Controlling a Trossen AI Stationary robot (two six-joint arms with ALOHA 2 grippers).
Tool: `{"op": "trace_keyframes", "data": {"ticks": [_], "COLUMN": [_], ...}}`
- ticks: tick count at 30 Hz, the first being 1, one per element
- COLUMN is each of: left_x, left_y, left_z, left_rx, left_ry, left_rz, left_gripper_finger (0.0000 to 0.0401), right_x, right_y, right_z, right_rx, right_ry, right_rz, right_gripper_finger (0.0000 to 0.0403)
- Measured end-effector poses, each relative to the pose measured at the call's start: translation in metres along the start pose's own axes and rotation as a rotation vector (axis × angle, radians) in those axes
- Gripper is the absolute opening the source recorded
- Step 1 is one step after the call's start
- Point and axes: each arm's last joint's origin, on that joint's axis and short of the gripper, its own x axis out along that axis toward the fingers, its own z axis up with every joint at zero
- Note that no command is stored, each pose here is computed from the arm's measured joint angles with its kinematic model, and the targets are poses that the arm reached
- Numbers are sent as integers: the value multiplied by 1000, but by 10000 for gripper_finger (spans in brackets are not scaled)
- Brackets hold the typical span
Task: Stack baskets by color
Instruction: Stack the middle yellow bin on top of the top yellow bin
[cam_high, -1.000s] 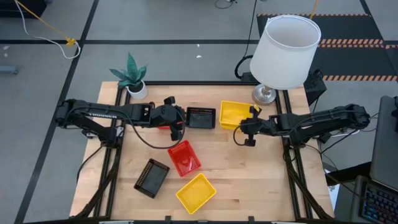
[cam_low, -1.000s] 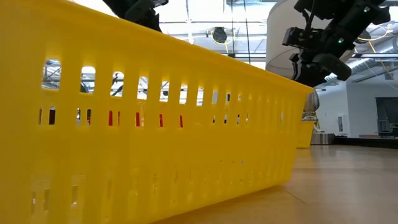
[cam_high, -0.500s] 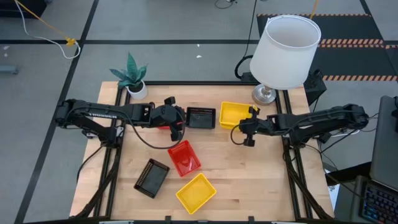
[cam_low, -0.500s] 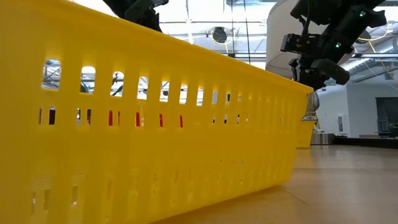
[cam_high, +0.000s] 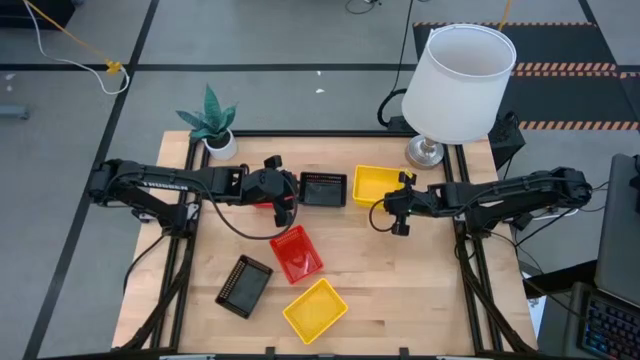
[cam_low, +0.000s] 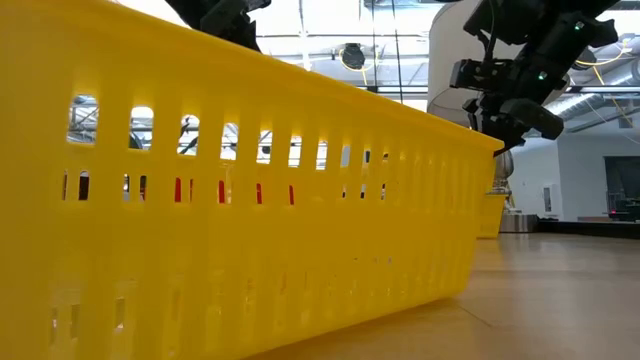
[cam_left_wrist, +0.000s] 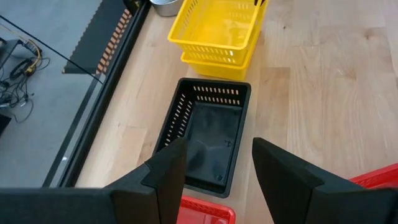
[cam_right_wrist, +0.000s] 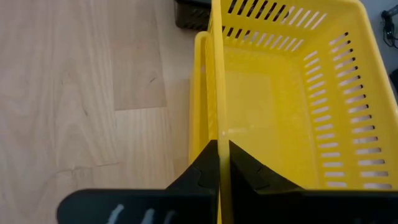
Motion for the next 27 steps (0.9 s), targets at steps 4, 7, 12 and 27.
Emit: {"op": "trace_keyframes", "data": {"ticks": [4,7,12,27], "left_x": [0,0,0,0], "left_y": [0,0,0,0], "left_z": [0,0,0,0], "left_rx": [0,0,0,0], "left_ry": [0,0,0,-1], "left_rz": [0,0,0,-1], "left_gripper_finger": [186,186,186,186], "right_x": [0,0,0,9], "right_y": [0,0,0,4], "right_z": [0,0,0,-13], "right_rx": [0,-1,-2,-12], "right_ry": [0,0,0,16], "right_rz": [1,0,-1,-3], "right_gripper_finger": [4,4,4,15]}}
